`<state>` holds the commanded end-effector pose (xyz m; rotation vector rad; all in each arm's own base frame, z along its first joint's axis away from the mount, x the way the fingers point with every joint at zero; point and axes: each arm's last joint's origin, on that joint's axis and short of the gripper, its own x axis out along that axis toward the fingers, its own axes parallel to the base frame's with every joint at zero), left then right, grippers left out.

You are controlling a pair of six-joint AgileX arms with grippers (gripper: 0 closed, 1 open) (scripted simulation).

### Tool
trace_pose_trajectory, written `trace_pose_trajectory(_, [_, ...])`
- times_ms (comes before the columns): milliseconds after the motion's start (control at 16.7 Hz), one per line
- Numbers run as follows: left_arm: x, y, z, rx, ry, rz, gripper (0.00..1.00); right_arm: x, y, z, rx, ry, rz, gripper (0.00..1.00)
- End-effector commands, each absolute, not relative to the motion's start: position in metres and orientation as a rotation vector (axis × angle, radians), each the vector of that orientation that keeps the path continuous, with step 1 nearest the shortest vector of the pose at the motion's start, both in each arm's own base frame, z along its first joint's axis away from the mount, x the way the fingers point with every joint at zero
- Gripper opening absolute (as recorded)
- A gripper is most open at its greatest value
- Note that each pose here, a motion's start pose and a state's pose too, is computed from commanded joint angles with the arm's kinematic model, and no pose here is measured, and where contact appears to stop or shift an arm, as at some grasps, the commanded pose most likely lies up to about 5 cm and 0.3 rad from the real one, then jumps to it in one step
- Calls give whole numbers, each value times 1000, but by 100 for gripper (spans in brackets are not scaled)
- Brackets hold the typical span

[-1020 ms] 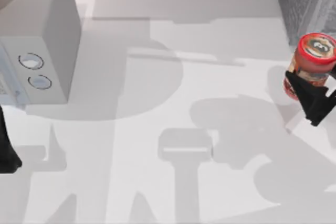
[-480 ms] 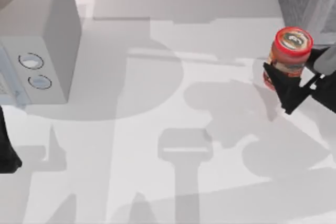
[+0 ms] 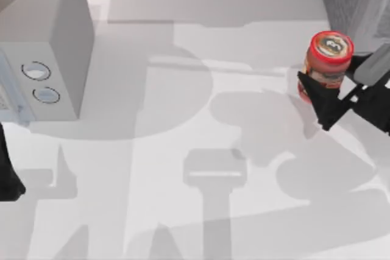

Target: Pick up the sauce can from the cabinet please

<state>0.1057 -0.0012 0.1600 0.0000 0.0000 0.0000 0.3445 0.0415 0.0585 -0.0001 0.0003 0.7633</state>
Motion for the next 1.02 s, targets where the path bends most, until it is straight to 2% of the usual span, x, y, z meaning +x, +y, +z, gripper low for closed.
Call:
trace_pose_trajectory(660, [106,-1,160,0,0,0,100,345,41,58,0,0,763,98])
trace_pose_trajectory(1020, [106,-1,160,0,0,0,100,345,41,58,0,0,763,100])
